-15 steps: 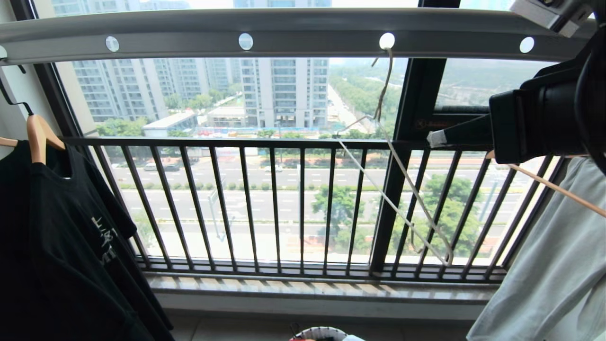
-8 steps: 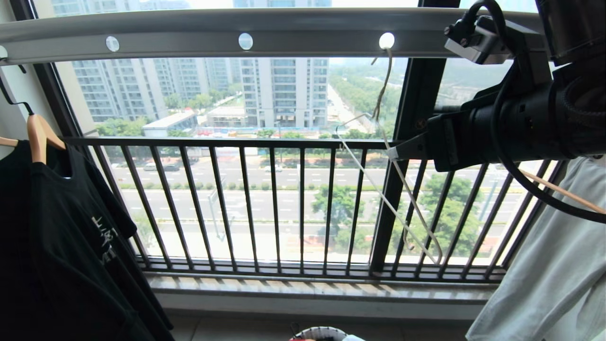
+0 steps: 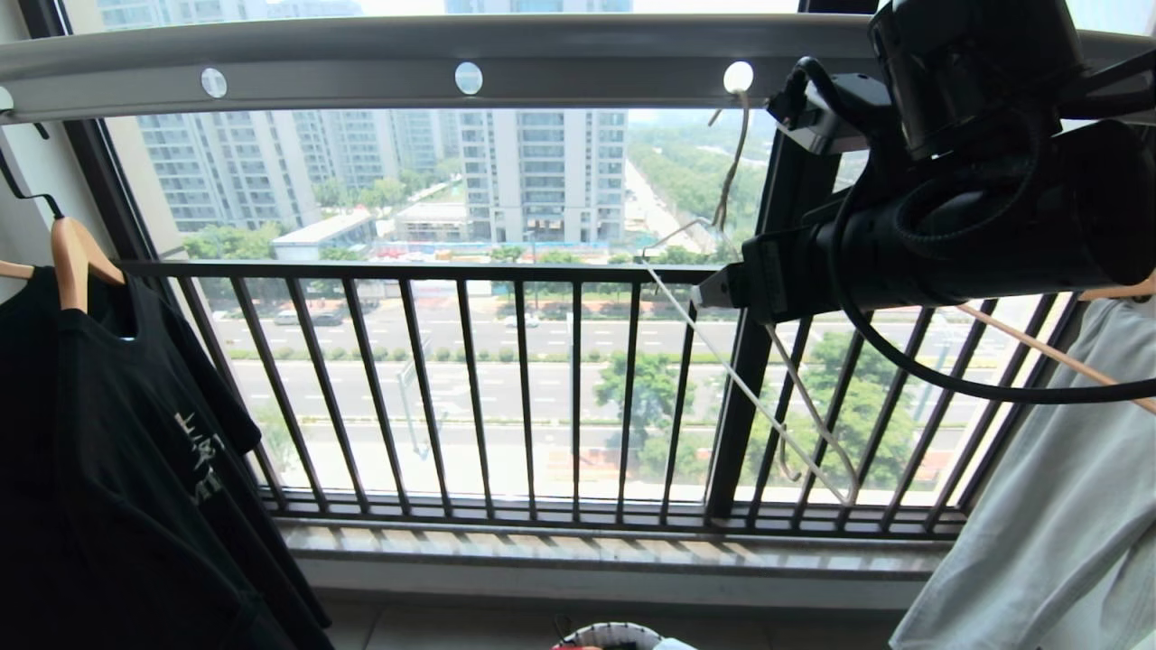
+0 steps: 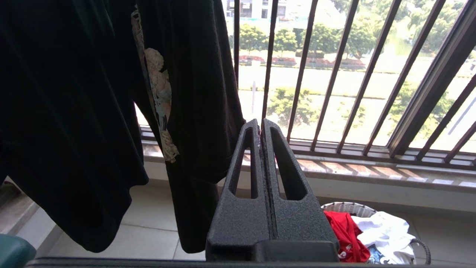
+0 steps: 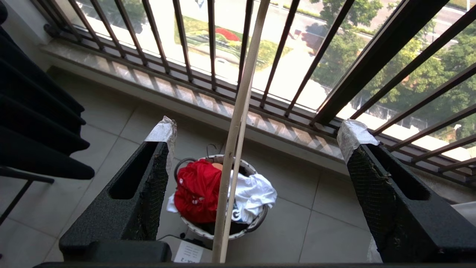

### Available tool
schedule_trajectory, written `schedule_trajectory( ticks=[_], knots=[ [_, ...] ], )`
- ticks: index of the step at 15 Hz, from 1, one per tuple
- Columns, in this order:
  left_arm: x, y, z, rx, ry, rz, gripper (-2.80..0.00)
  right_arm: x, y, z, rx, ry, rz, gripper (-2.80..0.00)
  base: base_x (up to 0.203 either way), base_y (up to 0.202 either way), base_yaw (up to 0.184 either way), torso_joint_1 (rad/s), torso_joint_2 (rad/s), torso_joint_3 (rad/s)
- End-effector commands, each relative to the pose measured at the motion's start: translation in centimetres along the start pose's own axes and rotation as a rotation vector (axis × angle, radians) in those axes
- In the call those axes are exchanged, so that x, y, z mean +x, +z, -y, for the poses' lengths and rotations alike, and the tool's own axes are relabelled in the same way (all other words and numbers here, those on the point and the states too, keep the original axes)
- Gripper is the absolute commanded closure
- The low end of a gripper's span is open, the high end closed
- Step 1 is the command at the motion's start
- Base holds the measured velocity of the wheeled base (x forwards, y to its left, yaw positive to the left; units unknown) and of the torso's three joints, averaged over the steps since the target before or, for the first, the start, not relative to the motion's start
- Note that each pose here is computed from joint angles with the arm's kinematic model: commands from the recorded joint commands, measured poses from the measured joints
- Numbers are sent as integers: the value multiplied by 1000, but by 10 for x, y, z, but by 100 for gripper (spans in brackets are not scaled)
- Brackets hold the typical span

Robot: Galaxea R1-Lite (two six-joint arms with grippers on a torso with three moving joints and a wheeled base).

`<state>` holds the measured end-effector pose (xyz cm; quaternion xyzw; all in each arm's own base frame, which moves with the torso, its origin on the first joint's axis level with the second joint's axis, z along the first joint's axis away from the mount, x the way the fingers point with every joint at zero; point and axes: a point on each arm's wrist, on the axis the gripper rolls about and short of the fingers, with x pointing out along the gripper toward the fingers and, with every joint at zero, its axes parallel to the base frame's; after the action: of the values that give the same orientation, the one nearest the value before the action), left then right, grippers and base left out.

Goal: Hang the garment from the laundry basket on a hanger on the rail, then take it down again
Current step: Pick up the clothes rack on the clothesline

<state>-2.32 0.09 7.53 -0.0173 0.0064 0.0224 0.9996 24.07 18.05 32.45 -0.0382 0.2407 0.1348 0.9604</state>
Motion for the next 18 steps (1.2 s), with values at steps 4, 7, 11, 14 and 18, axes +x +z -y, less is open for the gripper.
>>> schedule_trajectory(
  ticks=[4,7,11,14,18],
  knots=[
    [0,0,0,0,2,0,0,19,-6,-4,-1,-60,-36,-280,0,0,0,0,0,0],
    [0,0,0,0,1,0,0,26,-9,-5,-7,-81,-48,-280,0,0,0,0,0,0],
    [0,0,0,0,2,0,0,41,-14,-8,-23,-146,-63,-280,0,0,0,0,0,0],
    [0,0,0,0,2,0,0,45,-13,-9,-21,-149,-55,-280,0,0,0,0,0,0],
    [0,0,0,0,2,0,0,45,-13,-9,-28,-153,-54,-280,0,0,0,0,0,0]
  ],
)
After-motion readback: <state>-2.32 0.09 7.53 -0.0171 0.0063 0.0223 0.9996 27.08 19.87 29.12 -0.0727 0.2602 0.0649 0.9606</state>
